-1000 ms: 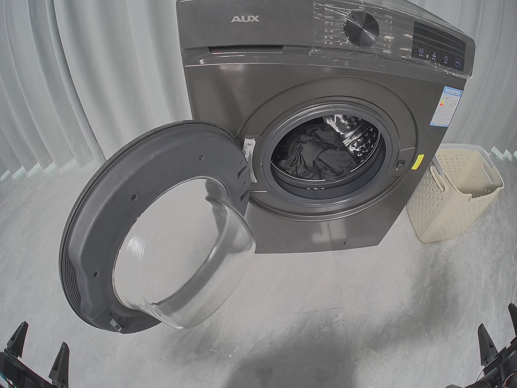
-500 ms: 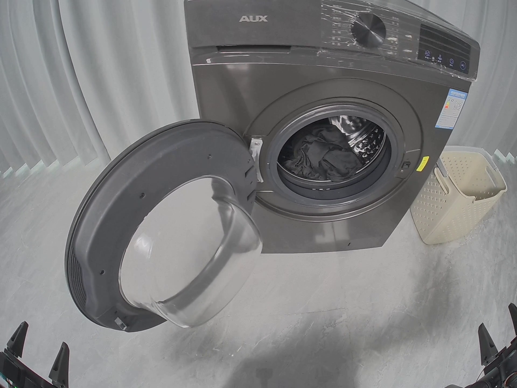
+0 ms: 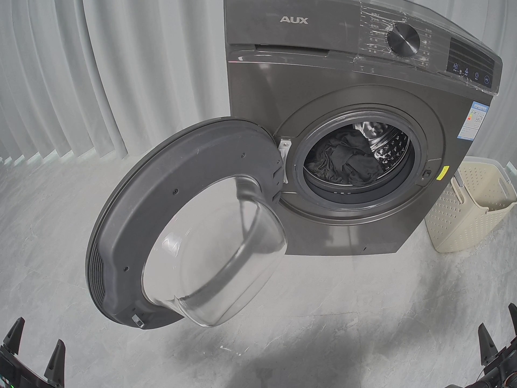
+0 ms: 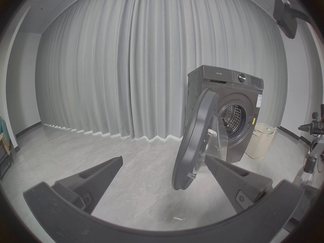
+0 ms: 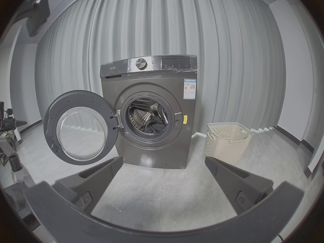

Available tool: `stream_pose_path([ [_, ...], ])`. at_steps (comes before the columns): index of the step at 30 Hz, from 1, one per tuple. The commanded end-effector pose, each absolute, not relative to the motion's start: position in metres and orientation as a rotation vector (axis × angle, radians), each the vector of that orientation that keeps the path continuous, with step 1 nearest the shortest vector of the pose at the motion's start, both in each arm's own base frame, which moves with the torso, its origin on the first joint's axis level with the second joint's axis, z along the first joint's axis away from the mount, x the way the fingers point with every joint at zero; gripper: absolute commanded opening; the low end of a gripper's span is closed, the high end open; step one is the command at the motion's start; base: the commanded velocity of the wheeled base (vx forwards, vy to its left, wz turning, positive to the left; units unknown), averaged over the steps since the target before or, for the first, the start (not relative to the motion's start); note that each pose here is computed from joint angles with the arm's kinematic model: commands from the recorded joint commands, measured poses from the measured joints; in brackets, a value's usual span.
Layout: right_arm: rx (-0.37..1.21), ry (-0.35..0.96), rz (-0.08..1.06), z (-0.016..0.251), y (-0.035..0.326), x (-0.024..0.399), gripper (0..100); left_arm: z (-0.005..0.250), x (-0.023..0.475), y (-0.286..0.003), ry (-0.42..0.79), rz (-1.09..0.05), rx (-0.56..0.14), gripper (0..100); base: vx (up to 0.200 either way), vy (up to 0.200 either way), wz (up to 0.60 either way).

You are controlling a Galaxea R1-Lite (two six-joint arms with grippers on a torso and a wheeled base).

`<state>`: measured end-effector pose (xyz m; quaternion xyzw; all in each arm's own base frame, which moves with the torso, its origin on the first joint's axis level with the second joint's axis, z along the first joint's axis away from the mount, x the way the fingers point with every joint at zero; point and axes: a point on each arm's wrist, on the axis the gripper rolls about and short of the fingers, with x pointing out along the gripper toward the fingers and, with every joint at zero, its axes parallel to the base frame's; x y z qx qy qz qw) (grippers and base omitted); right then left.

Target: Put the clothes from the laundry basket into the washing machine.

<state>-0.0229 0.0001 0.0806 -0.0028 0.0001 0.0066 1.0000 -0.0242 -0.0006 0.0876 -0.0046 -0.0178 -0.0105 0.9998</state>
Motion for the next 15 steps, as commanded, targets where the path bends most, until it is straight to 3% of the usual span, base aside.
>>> stream_pose_path([
  [1,-0.005,0.002,0.014,0.075,0.000,-0.023,100,0.170,-0.022,0.001,-0.097,-0.114,-0.053,100,0.000,0.000,0.00],
  [5,-0.005,0.002,0.014,0.075,0.000,-0.023,100,0.180,0.003,-0.001,0.027,-0.219,-0.076,100,0.000,0.000,0.00],
  [15,-0.005,0.002,0.014,0.075,0.000,-0.023,100,0.179,0.047,-0.015,0.240,-0.352,-0.096,100,0.000,0.000,0.00],
])
